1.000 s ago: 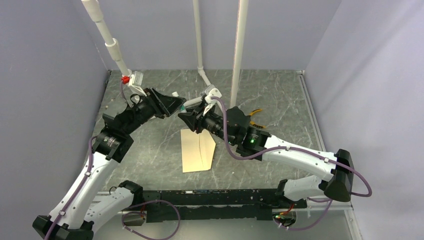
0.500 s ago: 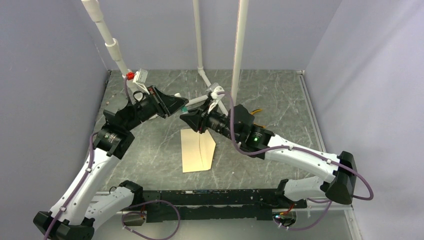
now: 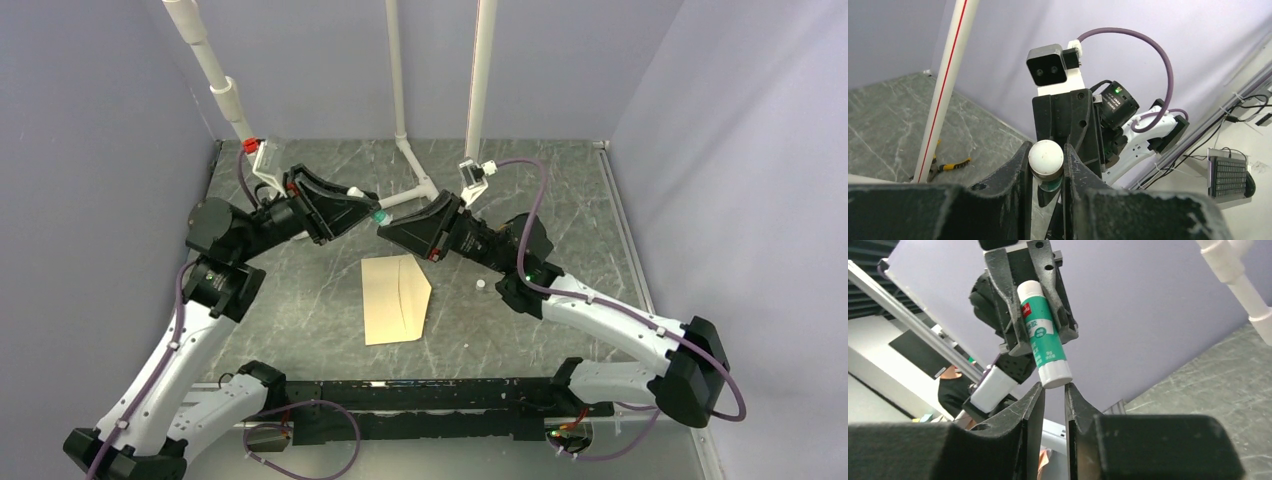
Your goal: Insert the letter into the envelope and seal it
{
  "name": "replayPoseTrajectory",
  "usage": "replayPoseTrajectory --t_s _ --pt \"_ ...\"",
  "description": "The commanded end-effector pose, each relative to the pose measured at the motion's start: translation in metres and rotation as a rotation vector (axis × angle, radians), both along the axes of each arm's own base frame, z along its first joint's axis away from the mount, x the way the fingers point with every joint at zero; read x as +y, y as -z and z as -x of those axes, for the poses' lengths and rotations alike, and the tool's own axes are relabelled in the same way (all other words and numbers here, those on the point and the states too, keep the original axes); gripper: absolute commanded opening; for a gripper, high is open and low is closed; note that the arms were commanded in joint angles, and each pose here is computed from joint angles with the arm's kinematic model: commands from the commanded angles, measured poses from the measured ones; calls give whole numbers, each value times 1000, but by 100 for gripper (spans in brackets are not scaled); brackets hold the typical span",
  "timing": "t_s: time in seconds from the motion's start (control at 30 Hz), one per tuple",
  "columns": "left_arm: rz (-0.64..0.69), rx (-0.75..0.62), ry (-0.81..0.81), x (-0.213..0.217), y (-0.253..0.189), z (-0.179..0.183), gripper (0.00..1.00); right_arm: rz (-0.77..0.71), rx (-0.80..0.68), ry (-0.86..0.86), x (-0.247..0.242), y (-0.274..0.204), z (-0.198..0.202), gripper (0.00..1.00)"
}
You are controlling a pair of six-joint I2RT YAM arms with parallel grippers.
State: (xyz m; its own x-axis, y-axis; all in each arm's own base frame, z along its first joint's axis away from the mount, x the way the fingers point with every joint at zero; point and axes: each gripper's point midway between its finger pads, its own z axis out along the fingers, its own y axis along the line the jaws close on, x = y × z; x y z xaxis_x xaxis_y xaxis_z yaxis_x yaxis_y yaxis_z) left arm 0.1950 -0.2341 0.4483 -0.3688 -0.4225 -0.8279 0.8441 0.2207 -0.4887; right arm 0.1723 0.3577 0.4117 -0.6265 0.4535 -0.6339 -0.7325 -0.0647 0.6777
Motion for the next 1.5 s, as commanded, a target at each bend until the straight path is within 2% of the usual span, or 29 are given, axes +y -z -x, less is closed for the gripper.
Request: replayPoseTrajectory --t_s 0.0,0.07,0.13,0.23,0.43,0.6,0.83,1.03,1.13,1.2,1.3,1.37,1.47 --pt "13 -74 -26 8 -21 8 2 -108 -196 -2 -21 -52 23 28" --pt "38 -21 -68 11 -23 0 2 7 -283 65 -20 -34 18 55" --pt "56 37 -86 12 -22 -5 2 103 -372 156 -23 -16 10 68" --pt "77 92 -57 9 -22 -5 2 174 -512 268 -29 -9 3 71" --pt "78 122 -31 6 -21 -5 2 251 -734 459 -23 -24 -14 70" --pt "72 122 -46 7 -19 -5 2 299 -805 527 -7 -27 -21 64" --pt "51 112 -37 7 -16 -2 2 231 -778 579 -13 -37 -19 49" --pt "35 94 -37 8 -16 3 2 222 -766 550 -13 -34 -14 50" --pt "34 89 -30 8 -16 5 2 224 -754 543 -12 -33 -13 39" --pt "33 84 -27 8 -17 6 2 224 -753 500 -7 -35 -9 21" --pt "30 71 -10 8 -20 10 2 228 -667 447 -1 -37 -7 4" --pt "25 47 8 7 -21 13 2 177 -602 403 0 -42 0 0" --pt "17 -26 53 5 -23 24 3 45 -460 329 -4 -58 14 0"
